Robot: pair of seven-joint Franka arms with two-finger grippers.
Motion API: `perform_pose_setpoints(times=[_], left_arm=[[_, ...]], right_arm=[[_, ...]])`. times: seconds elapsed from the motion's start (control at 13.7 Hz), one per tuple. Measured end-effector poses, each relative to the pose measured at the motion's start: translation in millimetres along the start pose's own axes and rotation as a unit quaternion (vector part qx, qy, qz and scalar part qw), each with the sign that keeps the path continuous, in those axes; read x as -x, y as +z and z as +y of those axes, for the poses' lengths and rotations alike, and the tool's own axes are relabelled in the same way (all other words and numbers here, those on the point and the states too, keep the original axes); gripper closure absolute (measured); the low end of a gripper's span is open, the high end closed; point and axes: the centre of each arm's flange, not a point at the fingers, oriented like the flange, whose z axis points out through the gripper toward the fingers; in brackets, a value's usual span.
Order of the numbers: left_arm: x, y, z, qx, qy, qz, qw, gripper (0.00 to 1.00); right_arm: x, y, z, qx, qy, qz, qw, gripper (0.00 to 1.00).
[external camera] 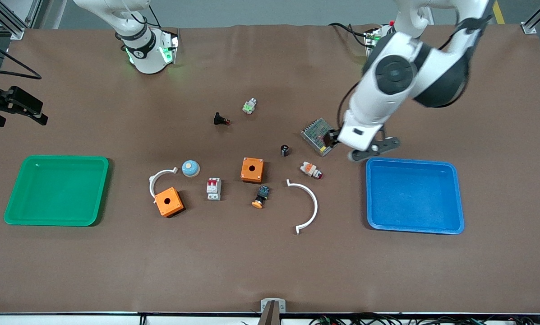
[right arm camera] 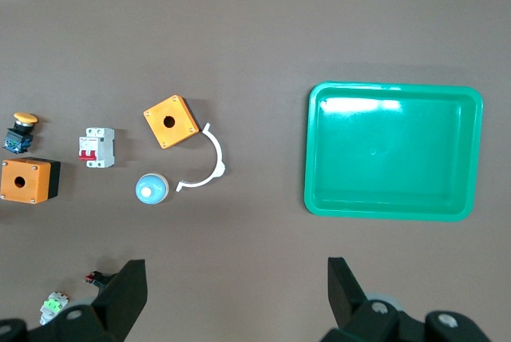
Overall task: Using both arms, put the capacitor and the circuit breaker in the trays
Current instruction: 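Lower the left gripper and grasp the black capacitor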
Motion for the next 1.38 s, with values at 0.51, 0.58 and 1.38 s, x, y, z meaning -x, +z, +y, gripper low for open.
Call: perform_pose_setpoints(times=[0.51, 0.58, 1.38], left_arm=[[76, 156, 86, -0.011, -0.128, 0.016, 0.992, 0.17], [81, 171, 91, -0.005, -0.145, 0.022, 0.989, 0.17], [98, 225, 102, -0.007, -0.176, 0.026, 0.984, 0.37]], right_arm=[[-1, 1, 1, 0.001, 0.001, -0.001, 1.000, 0.00], [-1, 1, 2, 0.001, 0.002, -0.001, 1.000, 0.00], [-14, 93, -142, -0.004, -0.036, -0.083, 0.996, 0.00]])
